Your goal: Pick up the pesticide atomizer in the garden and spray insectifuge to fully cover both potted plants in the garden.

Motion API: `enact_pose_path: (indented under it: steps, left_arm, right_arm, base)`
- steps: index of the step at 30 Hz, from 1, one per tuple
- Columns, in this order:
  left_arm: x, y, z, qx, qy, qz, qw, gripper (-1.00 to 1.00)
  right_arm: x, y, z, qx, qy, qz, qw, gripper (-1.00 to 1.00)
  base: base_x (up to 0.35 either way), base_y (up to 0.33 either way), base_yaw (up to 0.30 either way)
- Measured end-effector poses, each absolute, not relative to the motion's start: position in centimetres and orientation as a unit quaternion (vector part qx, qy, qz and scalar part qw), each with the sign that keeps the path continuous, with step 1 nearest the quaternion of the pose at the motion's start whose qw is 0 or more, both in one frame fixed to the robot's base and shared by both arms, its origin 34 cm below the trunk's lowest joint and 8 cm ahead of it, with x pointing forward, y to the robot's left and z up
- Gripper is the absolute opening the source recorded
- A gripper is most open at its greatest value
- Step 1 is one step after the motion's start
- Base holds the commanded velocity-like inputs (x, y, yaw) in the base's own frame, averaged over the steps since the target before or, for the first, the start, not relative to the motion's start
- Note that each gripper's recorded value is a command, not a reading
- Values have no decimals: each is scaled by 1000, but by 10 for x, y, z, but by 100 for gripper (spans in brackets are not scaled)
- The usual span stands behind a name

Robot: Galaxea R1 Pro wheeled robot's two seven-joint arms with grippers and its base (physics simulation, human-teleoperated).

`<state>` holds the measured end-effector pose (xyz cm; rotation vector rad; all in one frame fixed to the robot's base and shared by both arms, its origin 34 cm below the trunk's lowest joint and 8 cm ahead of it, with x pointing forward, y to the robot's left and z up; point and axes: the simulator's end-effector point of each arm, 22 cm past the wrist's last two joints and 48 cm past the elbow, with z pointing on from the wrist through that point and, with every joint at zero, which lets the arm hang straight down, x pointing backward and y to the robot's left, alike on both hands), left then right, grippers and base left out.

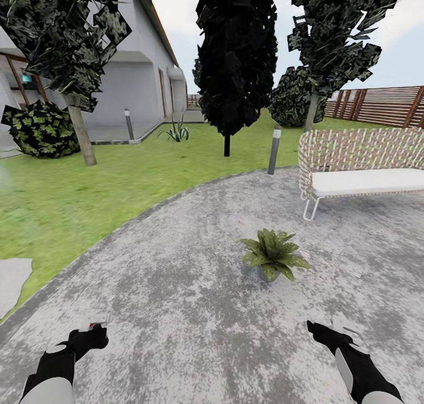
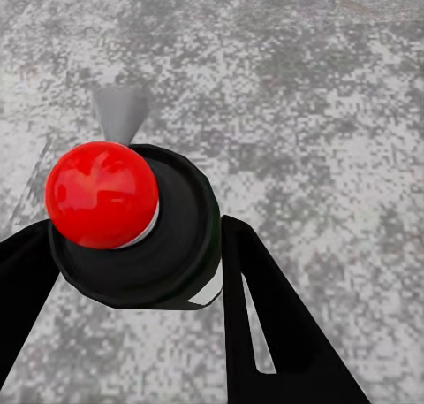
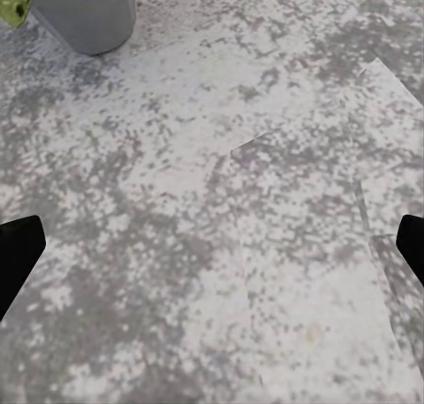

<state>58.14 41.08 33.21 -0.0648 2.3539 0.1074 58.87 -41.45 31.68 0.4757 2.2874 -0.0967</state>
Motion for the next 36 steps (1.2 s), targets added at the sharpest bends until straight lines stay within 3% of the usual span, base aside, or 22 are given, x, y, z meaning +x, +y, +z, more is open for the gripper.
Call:
enact_pose_path:
  steps: [10,36]
  left_arm:
    - [582,411,333,-26,923,42,383,-100]
    - [585,411,343,-26,919,42,392,-100]
  right_arm:
    - [589,-414,318,189,900,-36,392,100]
    - [593,-413,328,190,895,-34,401,100]
  base:
    - [0,201,-25]
    - [0,312,-257]
